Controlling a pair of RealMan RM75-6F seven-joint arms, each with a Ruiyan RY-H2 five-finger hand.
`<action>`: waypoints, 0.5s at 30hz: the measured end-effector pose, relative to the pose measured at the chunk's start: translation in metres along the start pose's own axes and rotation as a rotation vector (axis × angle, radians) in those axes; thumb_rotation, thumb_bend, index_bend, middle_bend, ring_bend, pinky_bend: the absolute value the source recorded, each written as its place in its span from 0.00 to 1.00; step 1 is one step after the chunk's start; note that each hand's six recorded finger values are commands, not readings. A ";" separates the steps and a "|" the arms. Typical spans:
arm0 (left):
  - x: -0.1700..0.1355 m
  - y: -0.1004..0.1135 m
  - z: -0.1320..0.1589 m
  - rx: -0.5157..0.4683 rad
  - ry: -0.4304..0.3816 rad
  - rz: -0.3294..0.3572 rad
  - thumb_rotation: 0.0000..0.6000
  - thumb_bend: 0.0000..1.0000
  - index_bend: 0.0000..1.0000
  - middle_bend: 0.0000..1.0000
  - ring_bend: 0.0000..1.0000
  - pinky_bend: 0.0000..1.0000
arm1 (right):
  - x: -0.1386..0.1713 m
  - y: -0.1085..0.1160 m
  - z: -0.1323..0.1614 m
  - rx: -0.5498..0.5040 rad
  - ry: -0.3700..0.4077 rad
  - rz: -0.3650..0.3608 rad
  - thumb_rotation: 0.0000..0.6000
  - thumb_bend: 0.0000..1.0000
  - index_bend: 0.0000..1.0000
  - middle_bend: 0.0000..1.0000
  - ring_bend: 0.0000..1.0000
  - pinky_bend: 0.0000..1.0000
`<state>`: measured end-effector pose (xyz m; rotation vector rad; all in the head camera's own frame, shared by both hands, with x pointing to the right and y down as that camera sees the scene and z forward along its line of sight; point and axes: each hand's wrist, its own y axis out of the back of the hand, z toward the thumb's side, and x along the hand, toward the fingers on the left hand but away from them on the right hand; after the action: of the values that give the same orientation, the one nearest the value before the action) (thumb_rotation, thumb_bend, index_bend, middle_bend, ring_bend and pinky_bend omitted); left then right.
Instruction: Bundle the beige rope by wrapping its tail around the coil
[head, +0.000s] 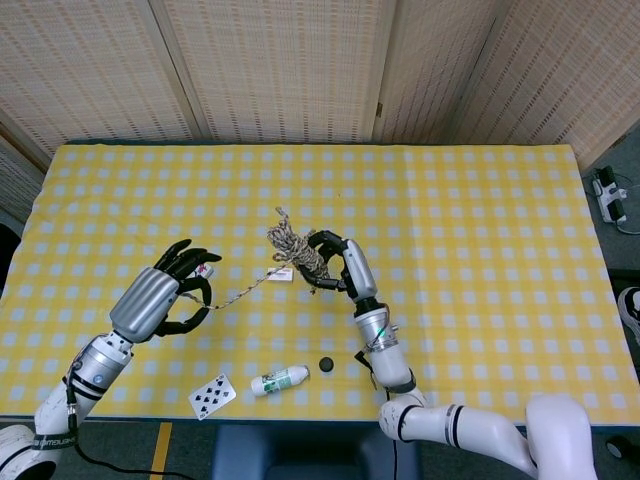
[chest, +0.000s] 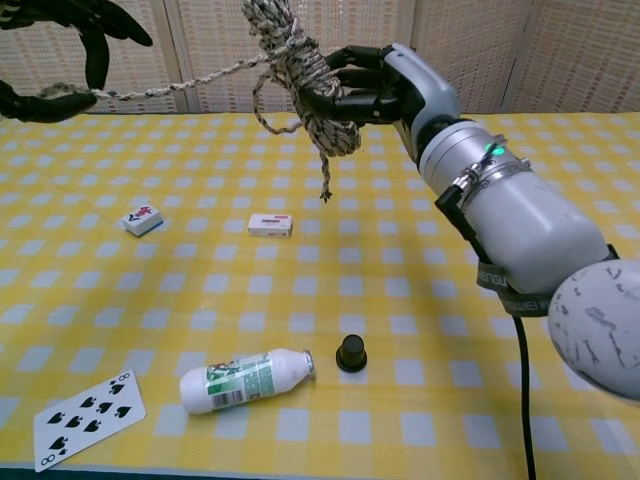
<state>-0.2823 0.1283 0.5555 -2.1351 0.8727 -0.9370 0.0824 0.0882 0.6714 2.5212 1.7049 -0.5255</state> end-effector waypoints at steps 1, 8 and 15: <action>-0.002 -0.002 -0.006 0.001 0.014 -0.008 1.00 0.51 0.63 0.22 0.15 0.00 | 0.000 0.002 0.001 -0.016 0.007 -0.009 1.00 0.55 0.76 0.64 0.69 0.58; -0.007 -0.016 -0.040 -0.006 0.106 -0.049 1.00 0.51 0.63 0.22 0.15 0.00 | 0.001 0.014 0.005 -0.153 0.038 -0.016 1.00 0.55 0.76 0.64 0.69 0.58; -0.003 -0.027 -0.069 -0.024 0.192 -0.081 1.00 0.51 0.63 0.22 0.14 0.00 | 0.005 0.022 0.010 -0.209 0.079 0.025 1.00 0.55 0.77 0.64 0.69 0.60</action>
<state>-0.3297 0.1263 0.6120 -2.1404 0.8987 -1.1944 0.1012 0.0817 0.6569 2.4406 1.6546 -0.2342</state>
